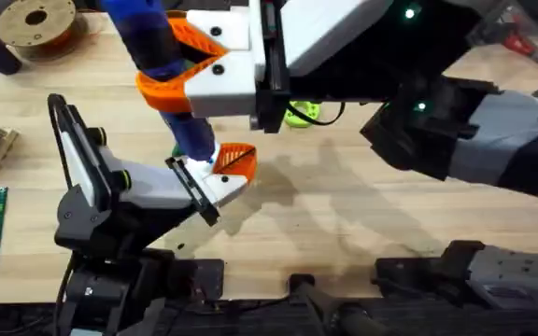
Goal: Pick up the gripper from the table and insert it into the empty holder that is missing its gripper. Then pick up a screw, insert it into the mounting hole, and use the screwdriver to tighten it. Finally, clean up the table by picking up the vegetable and placing it into the bucket.
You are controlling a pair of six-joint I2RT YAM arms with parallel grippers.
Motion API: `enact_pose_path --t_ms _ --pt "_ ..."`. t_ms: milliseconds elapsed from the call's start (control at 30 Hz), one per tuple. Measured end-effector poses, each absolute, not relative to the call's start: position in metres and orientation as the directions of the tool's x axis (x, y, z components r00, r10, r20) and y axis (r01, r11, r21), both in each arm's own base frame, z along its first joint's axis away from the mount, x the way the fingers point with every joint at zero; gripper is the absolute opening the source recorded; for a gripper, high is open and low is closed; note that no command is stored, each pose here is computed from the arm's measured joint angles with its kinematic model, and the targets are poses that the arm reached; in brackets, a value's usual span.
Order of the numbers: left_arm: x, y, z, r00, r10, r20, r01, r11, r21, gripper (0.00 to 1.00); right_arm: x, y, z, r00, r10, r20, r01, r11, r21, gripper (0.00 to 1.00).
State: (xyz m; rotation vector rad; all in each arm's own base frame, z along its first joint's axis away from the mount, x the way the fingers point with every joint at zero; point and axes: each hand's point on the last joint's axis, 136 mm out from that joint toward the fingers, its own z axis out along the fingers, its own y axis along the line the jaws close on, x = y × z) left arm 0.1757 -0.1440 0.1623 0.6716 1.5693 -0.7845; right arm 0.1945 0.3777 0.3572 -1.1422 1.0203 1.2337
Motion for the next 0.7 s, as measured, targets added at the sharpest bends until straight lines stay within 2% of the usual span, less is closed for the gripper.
enact_pose_path --t_ms 700 --pt "0.1757 -0.1440 0.1623 -0.136 -0.009 -0.991 0.787 0.606 -0.114 0.004 0.1984 0.3777 0.3579 0.089 0.163 -0.983 -0.996 0.011 -0.088 0.033"
